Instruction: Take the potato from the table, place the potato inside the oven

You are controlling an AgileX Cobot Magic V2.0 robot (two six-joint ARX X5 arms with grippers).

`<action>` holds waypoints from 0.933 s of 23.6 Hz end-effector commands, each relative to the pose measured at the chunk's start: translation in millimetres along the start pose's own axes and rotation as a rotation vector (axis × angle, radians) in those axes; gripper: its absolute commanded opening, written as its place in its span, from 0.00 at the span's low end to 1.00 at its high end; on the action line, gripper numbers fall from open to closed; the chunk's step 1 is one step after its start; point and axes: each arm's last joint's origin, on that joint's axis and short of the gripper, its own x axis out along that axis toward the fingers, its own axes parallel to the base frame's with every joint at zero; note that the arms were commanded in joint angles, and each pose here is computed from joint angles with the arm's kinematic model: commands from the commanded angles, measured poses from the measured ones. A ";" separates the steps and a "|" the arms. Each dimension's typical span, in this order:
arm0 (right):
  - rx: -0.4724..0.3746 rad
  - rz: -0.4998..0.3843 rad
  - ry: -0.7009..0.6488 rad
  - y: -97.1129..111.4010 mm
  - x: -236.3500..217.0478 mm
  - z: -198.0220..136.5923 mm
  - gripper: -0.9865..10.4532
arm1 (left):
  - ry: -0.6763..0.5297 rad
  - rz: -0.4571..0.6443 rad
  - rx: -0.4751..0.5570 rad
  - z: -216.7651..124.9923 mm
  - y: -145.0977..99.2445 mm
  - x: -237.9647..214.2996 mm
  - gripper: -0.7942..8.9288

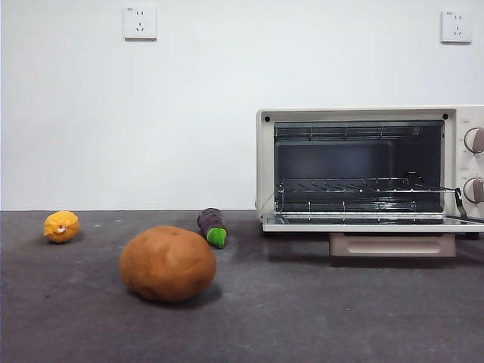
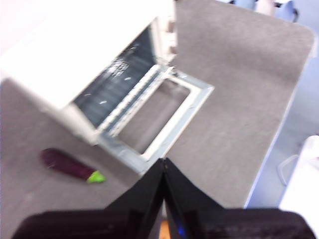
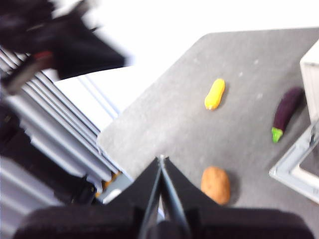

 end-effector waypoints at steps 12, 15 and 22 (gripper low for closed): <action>0.038 0.165 0.127 2.8 94.4 20.2 0.08 | -0.067 0.006 -0.102 -90.0 2.9 -89.1 0.08; 0.040 0.139 0.216 5.3 130.5 11.7 0.08 | 0.001 0.037 -0.124 -115.6 1.1 -79.6 0.08; 0.042 0.074 0.432 5.0 218.9 -20.4 0.10 | 0.121 0.032 -0.183 -177.0 -5.3 -62.2 0.08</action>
